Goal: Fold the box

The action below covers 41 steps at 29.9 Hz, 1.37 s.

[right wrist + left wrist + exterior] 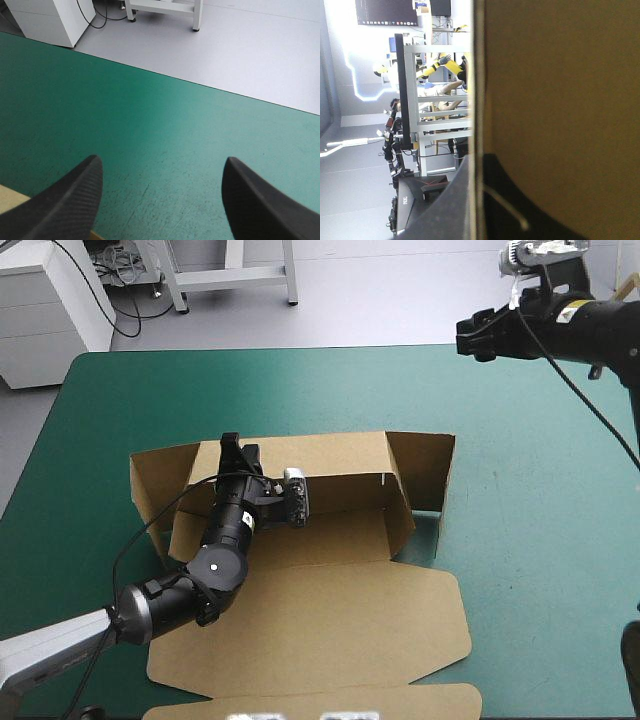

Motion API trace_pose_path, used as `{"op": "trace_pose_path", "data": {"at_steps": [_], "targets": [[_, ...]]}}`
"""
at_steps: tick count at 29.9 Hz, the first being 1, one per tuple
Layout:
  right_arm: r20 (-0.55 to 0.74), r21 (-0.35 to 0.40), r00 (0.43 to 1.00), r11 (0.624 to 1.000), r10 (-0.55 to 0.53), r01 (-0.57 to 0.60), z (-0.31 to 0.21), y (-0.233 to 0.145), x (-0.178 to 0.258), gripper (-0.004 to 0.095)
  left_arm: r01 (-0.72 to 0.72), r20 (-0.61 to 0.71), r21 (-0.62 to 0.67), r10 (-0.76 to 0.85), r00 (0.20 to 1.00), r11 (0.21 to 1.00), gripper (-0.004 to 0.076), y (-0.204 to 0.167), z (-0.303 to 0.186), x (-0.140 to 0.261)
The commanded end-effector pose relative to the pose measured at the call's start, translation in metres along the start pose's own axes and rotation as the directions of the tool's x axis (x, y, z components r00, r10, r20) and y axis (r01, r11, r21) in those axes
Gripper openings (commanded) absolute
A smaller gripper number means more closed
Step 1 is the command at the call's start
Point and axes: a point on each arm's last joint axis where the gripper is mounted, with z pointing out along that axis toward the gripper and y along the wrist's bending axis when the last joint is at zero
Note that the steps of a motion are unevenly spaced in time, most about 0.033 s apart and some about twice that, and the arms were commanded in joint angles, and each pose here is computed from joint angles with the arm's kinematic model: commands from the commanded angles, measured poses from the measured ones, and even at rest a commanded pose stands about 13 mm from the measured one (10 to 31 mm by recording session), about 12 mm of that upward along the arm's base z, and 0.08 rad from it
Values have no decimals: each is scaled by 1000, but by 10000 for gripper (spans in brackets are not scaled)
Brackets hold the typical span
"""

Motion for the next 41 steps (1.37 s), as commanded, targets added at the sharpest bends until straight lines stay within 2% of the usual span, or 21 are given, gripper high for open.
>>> {"op": "trace_pose_path", "data": {"at_steps": [1,13,22,26,36,41], "targets": [[89,-12,996,1000,2,-1,4,-2,-16,635,-15,17,-124,17,1000,992,-10,23,-8,0],[-45,-97,994,990,95,-99,100,-20,1,635,-15,17,-124,17,1000,992,-10,23,-8,0],[-277,-115,949,975,150,-188,152,-28,38,634,-14,10,-129,16,1000,992,-10,24,-8,0],[-360,-138,920,966,157,-219,157,-26,48,634,-14,10,-129,16,1000,992,-10,24,-8,0],[-464,-111,859,948,216,-298,155,-18,75,634,-14,1,-134,15,1000,991,-10,24,-8,1],[-503,-148,851,955,151,-258,142,-8,91,634,-12,-21,-145,9,1000,989,-10,25,-8,3]]}}
